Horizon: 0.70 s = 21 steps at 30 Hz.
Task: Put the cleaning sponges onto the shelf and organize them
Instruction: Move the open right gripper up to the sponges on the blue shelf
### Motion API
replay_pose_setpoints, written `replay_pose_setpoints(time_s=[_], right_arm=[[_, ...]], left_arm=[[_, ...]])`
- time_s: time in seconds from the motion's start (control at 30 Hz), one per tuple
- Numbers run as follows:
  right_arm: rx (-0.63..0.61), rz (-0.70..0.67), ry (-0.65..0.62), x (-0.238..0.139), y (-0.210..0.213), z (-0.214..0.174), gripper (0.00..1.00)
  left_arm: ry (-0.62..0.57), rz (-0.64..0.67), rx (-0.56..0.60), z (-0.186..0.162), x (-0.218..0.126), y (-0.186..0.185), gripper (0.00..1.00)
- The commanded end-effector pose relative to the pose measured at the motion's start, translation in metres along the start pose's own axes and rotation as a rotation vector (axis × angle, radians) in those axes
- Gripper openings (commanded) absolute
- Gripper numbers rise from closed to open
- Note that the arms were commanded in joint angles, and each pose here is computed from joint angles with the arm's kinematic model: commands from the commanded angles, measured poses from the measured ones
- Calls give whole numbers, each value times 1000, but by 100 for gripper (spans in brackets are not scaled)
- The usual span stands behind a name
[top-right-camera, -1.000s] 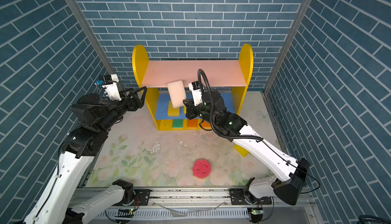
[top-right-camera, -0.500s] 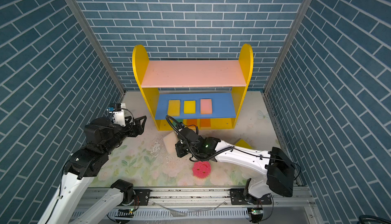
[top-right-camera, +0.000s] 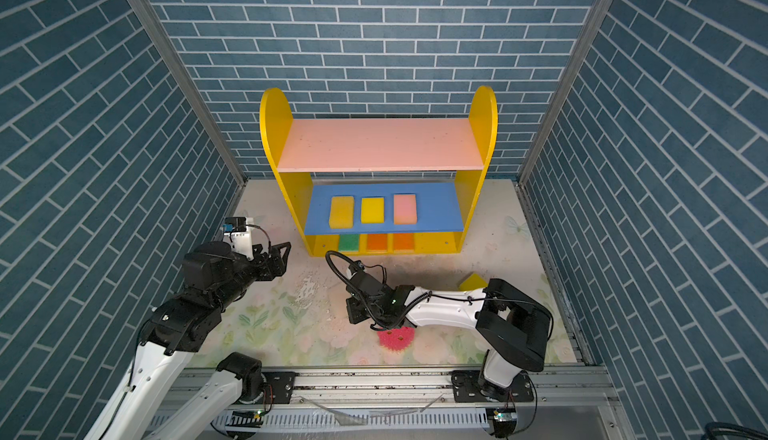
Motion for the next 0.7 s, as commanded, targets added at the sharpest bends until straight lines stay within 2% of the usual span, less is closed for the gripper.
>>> replay_pose_setpoints(time_s=[0.0,0.13,0.23,0.33,0.5,0.67], right_arm=[[65,7,11,13,-5,-7,0],[89,21,-39,4,-7,6,26],[141,7,-96,-16,-26,23,35],[171,-32,-163,-45,-46,40,37],[135,-152,-324,-99,-62,71,39],[67,-173,-445,-116,-50,108,39]], left_arm=[[-1,14,-16,-3,4,3,83],[11,25,-2,-7,6,5,83],[19,29,2,-9,6,6,83],[20,34,10,-11,7,7,84],[45,32,14,-21,10,9,84],[88,52,3,-37,13,14,84]])
Point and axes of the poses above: each gripper's point midway between its finger pads, its own x axis out along the fingers, its own y axis along the line the jaws close on, z = x × y, the point moved 6 cm from there along -x, back along the fingers, and after that the axes turned 3 degrees about x, right-handed, at the moved point
